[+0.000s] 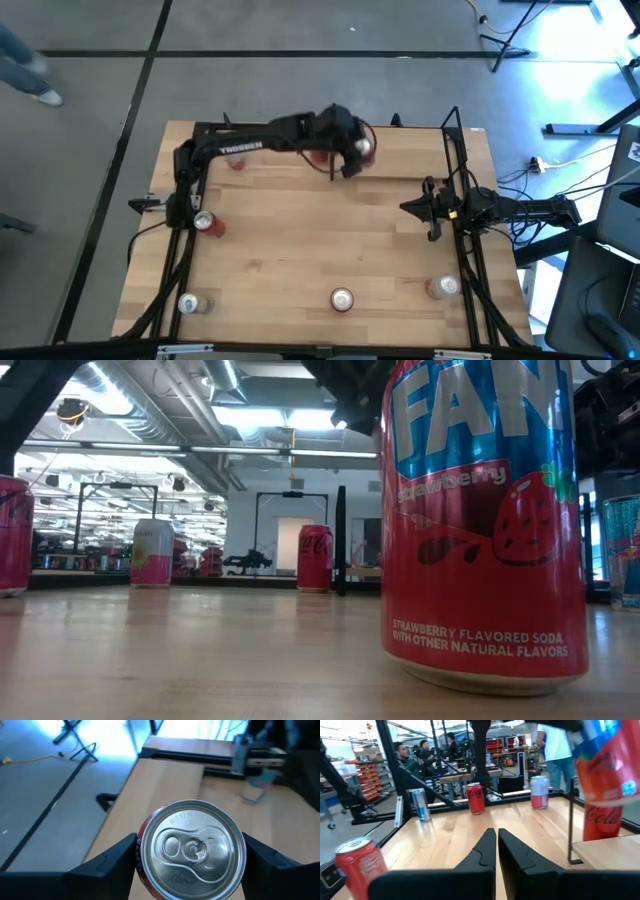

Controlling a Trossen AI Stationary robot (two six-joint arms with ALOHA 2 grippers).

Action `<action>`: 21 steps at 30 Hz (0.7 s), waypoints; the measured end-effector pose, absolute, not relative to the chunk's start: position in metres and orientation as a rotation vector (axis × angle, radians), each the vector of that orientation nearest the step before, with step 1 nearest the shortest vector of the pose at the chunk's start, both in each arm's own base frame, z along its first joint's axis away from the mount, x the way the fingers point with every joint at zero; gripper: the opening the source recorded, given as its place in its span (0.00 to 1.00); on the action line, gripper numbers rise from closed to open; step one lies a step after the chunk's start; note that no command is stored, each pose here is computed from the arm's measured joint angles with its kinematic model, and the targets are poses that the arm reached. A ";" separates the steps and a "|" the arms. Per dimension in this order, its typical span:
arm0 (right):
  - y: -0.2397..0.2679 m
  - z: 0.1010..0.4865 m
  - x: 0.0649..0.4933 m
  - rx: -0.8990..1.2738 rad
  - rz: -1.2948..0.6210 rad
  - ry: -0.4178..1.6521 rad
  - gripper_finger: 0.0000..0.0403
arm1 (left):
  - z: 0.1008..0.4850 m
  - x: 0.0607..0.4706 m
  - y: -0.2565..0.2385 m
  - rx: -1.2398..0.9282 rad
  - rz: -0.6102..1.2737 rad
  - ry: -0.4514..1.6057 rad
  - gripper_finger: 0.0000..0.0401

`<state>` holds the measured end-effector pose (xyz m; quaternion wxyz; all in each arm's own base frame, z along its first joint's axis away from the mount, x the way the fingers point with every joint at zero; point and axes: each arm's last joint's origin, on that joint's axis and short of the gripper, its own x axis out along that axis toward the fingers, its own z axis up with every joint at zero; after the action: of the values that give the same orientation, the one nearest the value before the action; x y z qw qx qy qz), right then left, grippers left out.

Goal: Place canned beverage on shelf
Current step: Put the red soda can on the shelf

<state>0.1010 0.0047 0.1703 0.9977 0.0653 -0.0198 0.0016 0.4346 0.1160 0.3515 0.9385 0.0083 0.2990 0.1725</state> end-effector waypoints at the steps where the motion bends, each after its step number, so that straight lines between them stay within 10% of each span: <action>1: 0.005 0.170 0.101 0.130 -0.004 -0.040 0.02 | 0.354 0.432 0.122 0.009 0.356 0.610 0.61; 21: 0.004 0.168 0.101 0.124 -0.028 -0.022 0.02 | 0.323 0.435 0.199 -0.079 0.359 0.640 0.61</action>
<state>0.1010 0.0039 0.1684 0.9979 0.0621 -0.0110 -0.0140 0.4347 0.1987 0.3226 0.9327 -0.0386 0.3128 0.1754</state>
